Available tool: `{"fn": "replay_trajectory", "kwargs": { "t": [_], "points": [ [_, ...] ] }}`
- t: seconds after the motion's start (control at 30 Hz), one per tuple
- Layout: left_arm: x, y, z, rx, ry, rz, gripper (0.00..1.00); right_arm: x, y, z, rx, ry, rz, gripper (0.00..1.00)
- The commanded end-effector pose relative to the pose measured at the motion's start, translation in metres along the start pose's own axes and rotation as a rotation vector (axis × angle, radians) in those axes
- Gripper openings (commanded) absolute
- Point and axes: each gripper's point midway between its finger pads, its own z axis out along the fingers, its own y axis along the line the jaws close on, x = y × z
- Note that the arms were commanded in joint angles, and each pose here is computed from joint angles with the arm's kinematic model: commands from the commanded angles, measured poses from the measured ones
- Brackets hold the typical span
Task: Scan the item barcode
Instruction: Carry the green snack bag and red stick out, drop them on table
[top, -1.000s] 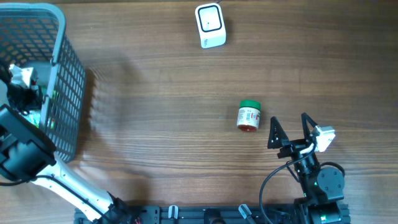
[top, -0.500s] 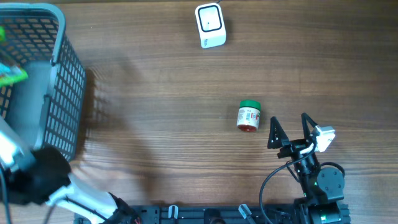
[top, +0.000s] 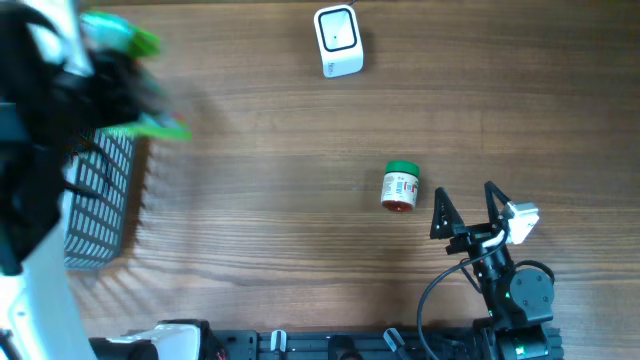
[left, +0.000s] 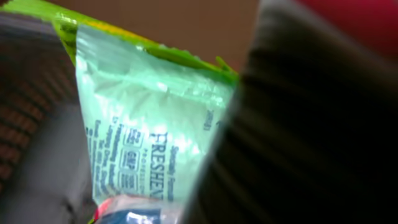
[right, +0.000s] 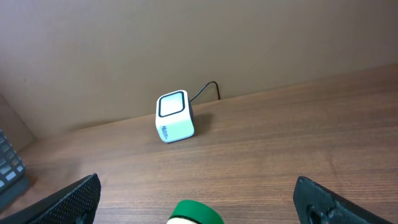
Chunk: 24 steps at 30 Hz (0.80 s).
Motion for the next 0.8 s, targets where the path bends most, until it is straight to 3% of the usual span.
{"fn": "replay_trajectory", "kwargs": {
  "t": [0.0,0.17,0.3,0.47,0.63,0.67,0.7,0.73,0.77],
  "points": [
    [0.036,-0.020,0.020,-0.072,0.144,-0.063,0.04,-0.001,-0.001,0.000,0.002,-0.007,0.007,1.00],
    [0.113,-0.051,0.093,-0.151,0.447,0.016,0.04,-0.001,-0.001,0.000,0.002,-0.007,0.006,1.00],
    [0.181,-0.062,0.167,-0.201,0.587,0.063,0.04,-0.001,-0.001,0.000,0.002,-0.007,0.007,0.99],
    [0.269,-0.079,0.239,-0.092,0.734,-0.002,0.04,-0.001,-0.001,0.000,0.002,-0.007,0.007,1.00],
    [0.298,-0.074,0.265,-0.116,0.765,-0.008,0.04,-0.001,-0.001,0.000,0.002,-0.007,0.007,0.99],
    [0.300,-0.074,0.268,-0.115,0.767,-0.007,0.23,-0.001,-0.001,0.000,0.002,-0.007,0.007,1.00],
    [0.301,-0.074,0.269,-0.117,0.769,-0.006,0.52,-0.001,-0.001,0.000,0.002,-0.007,0.007,1.00],
    [0.301,-0.074,0.269,-0.119,0.771,-0.006,0.63,-0.001,-0.001,0.000,0.002,-0.007,0.007,1.00],
    [0.302,-0.073,0.269,-0.120,0.773,-0.005,0.68,-0.001,-0.001,0.000,0.002,-0.007,0.007,1.00]
  ]
}}
